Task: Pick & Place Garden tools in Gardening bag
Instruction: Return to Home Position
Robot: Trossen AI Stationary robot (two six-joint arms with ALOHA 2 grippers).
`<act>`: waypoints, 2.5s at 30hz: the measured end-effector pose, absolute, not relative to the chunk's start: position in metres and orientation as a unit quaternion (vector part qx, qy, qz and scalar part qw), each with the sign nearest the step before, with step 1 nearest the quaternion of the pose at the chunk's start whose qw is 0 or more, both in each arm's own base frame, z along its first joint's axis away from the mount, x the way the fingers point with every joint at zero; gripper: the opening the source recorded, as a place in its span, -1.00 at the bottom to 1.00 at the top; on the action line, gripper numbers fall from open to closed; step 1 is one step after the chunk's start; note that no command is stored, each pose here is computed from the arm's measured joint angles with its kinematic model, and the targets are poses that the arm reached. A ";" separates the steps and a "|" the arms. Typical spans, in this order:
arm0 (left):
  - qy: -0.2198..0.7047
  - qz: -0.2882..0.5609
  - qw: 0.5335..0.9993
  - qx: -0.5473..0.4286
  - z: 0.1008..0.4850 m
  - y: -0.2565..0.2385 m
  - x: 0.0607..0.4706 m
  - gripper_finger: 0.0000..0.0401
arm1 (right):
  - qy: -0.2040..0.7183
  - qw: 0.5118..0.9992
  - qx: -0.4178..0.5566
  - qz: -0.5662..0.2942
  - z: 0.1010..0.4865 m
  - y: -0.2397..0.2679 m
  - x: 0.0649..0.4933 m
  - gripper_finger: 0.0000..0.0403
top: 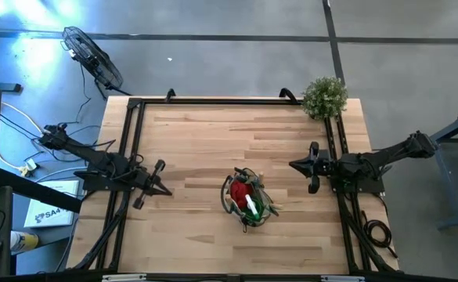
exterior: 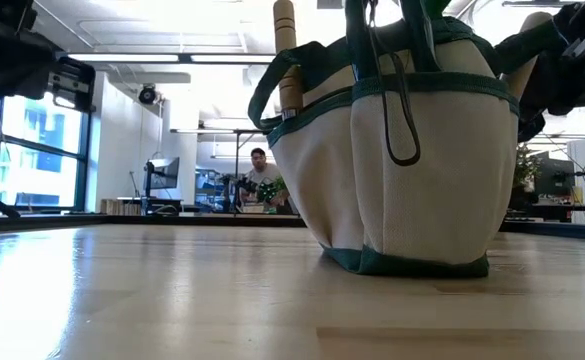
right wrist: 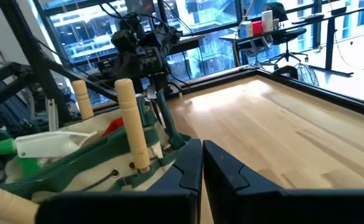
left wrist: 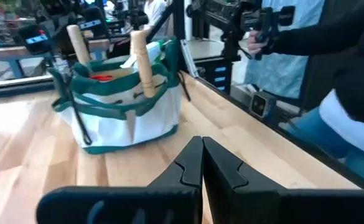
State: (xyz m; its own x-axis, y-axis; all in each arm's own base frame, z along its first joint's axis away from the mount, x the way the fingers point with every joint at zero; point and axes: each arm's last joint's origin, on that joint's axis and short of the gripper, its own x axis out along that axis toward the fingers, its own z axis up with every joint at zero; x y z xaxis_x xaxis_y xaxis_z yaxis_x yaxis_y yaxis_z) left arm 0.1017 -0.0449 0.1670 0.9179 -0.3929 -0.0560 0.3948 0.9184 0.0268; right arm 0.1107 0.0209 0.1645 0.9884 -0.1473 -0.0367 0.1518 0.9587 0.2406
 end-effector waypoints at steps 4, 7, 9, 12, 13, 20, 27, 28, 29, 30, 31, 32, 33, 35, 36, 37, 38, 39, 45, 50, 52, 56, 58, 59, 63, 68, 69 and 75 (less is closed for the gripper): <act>0.040 -0.207 0.977 0.014 0.162 -0.045 0.101 -1.00 | 0.010 0.990 0.118 -0.076 0.164 0.021 0.111 -0.98; 0.039 -0.232 0.972 0.017 0.162 -0.047 0.101 -1.00 | 0.010 0.991 0.112 -0.078 0.164 0.021 0.111 -0.98; 0.043 -0.242 0.969 0.019 0.161 -0.047 0.101 -1.00 | 0.010 0.990 0.109 -0.093 0.164 0.020 0.110 -0.98; 0.058 -0.229 0.971 0.022 0.158 -0.046 0.101 -1.00 | 0.025 0.987 0.101 -0.120 0.160 0.018 0.110 -0.98; 0.062 -0.224 0.972 0.023 0.157 -0.046 0.101 -1.00 | 0.031 0.987 0.098 -0.123 0.159 0.018 0.110 -0.98; 0.077 -0.181 0.980 0.030 0.154 -0.043 0.101 -1.00 | 0.054 0.987 0.091 -0.119 0.154 0.019 0.109 -0.98; 0.084 -0.155 0.983 0.048 0.152 -0.042 0.102 -1.00 | 0.070 0.984 0.106 -0.122 0.150 0.018 0.109 -0.98; 0.083 -0.155 0.983 0.048 0.152 -0.042 0.102 -1.00 | 0.071 0.985 0.104 -0.122 0.150 0.018 0.109 -0.98; 0.083 -0.155 0.983 0.047 0.152 -0.042 0.102 -1.00 | 0.071 0.985 0.103 -0.122 0.150 0.018 0.109 -0.98; 0.083 -0.155 0.983 0.048 0.152 -0.042 0.102 -1.00 | 0.071 0.985 0.103 -0.122 0.150 0.018 0.109 -0.98; 0.084 -0.154 0.983 0.048 0.152 -0.042 0.102 -1.00 | 0.071 0.985 0.103 -0.122 0.150 0.018 0.109 -0.98; 0.084 -0.153 0.983 0.051 0.152 -0.042 0.102 -1.00 | 0.070 0.985 0.104 -0.122 0.150 0.018 0.109 -0.98; 0.084 -0.152 0.983 0.058 0.152 -0.042 0.102 -1.00 | 0.070 0.985 0.104 -0.122 0.150 0.018 0.109 -0.98; 0.083 -0.152 0.982 0.075 0.151 -0.042 0.102 -1.00 | 0.070 0.985 0.103 -0.122 0.150 0.018 0.109 -0.98; 0.082 -0.152 0.982 0.080 0.151 -0.042 0.102 -1.00 | 0.070 0.985 0.103 -0.122 0.150 0.018 0.109 -0.98; 0.082 -0.153 0.981 0.081 0.151 -0.042 0.102 -1.00 | 0.070 0.985 0.103 -0.122 0.150 0.018 0.109 -0.98; 0.082 -0.154 0.981 0.082 0.151 -0.042 0.102 -1.00 | 0.070 0.985 0.103 -0.122 0.150 0.018 0.109 -0.98; 0.082 -0.155 0.981 0.082 0.151 -0.042 0.102 -1.00 | 0.070 0.985 0.103 -0.122 0.150 0.018 0.109 -0.98; 0.082 -0.156 0.981 0.082 0.151 -0.042 0.102 -1.00 | 0.070 0.985 0.103 -0.122 0.150 0.018 0.109 -0.98; 0.082 -0.156 0.981 0.082 0.151 -0.042 0.102 -1.00 | 0.070 0.985 0.103 -0.119 0.150 0.019 0.109 -0.98; 0.082 -0.156 0.981 0.082 0.151 -0.042 0.102 -1.00 | 0.070 0.985 0.103 -0.120 0.150 0.019 0.109 -0.98; 0.081 -0.156 0.981 0.082 0.151 -0.042 0.102 -1.00 | 0.069 0.985 0.103 -0.120 0.151 0.019 0.109 -0.98; 0.081 -0.156 0.981 0.082 0.151 -0.042 0.102 -1.00 | 0.067 0.985 0.104 -0.119 0.151 0.019 0.109 -0.98; 0.081 -0.156 0.981 0.082 0.151 -0.042 0.102 -1.00 | 0.066 0.985 0.105 -0.119 0.151 0.019 0.108 -0.98; 0.071 -0.155 0.982 0.080 0.153 -0.041 0.101 -1.00 | 0.055 0.985 0.109 -0.118 0.153 0.018 0.107 -0.98; 0.022 -0.153 0.986 0.067 0.162 -0.039 0.096 -1.00 | 0.036 0.986 0.118 -0.116 0.157 0.018 0.105 -0.98; 0.007 -0.152 0.986 0.062 0.164 -0.038 0.094 -1.00 | 0.030 0.986 0.120 -0.115 0.158 0.017 0.105 -0.98; -0.043 -0.149 0.987 0.050 0.178 -0.036 0.089 -1.00 | -0.021 0.984 0.143 -0.108 0.167 0.016 0.098 -0.98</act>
State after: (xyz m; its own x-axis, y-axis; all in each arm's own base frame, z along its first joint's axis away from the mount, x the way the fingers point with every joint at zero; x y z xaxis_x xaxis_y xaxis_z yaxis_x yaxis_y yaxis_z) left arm 0.0889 -0.0360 0.1779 0.9517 -0.2990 0.0700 0.2904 0.9505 0.1109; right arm 0.0983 0.0155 0.1672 0.9759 -0.2182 0.0096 0.2065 0.9360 0.2851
